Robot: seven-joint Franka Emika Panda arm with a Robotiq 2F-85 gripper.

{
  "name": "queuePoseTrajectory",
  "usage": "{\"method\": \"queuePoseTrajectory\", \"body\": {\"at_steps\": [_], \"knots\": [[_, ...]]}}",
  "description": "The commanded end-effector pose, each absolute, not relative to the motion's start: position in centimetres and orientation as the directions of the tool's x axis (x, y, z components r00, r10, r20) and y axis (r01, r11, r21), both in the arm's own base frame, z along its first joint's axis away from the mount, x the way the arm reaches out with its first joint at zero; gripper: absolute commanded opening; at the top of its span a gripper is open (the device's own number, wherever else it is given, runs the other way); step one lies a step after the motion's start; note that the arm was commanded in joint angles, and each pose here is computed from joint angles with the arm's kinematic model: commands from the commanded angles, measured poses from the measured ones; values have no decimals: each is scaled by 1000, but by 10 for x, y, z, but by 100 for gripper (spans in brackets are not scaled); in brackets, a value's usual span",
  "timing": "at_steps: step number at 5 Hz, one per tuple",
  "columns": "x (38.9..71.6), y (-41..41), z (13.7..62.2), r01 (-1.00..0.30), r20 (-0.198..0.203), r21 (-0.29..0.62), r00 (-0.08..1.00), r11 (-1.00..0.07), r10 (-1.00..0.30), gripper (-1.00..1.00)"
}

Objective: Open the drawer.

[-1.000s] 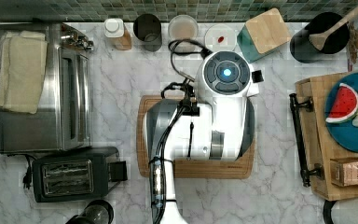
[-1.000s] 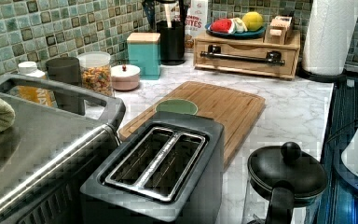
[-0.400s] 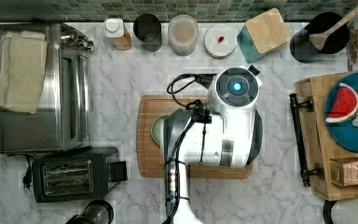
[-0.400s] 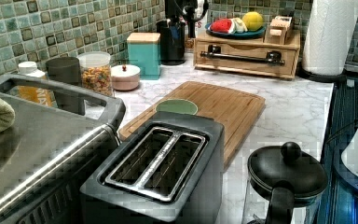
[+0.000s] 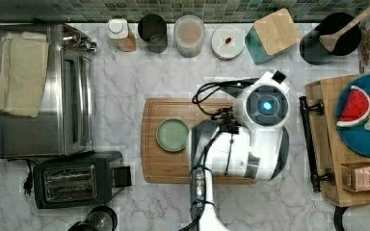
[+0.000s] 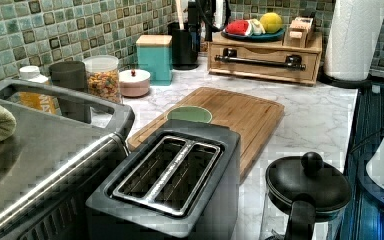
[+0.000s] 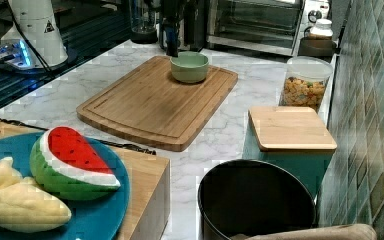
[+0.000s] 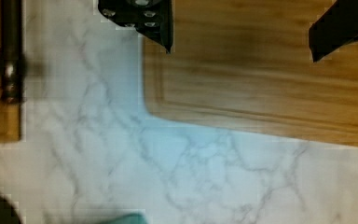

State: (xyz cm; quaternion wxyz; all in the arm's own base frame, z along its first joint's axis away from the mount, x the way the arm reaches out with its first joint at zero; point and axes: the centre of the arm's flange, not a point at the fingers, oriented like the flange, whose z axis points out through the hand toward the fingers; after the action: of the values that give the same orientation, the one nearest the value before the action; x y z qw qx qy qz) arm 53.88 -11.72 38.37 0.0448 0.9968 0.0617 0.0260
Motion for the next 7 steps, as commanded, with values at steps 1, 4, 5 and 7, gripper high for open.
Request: {"method": "queuePoseTrajectory", "body": {"at_steps": [1, 4, 5, 7], "knots": [[493, -252, 383, 209, 95, 153, 970, -966, 225, 100], [470, -273, 358, 175, 112, 173, 974, -969, 196, 100], [464, -266, 348, 147, 104, 179, 980, -973, 168, 100], [466, -287, 321, 140, 59, 181, 987, -974, 153, 100]]}}
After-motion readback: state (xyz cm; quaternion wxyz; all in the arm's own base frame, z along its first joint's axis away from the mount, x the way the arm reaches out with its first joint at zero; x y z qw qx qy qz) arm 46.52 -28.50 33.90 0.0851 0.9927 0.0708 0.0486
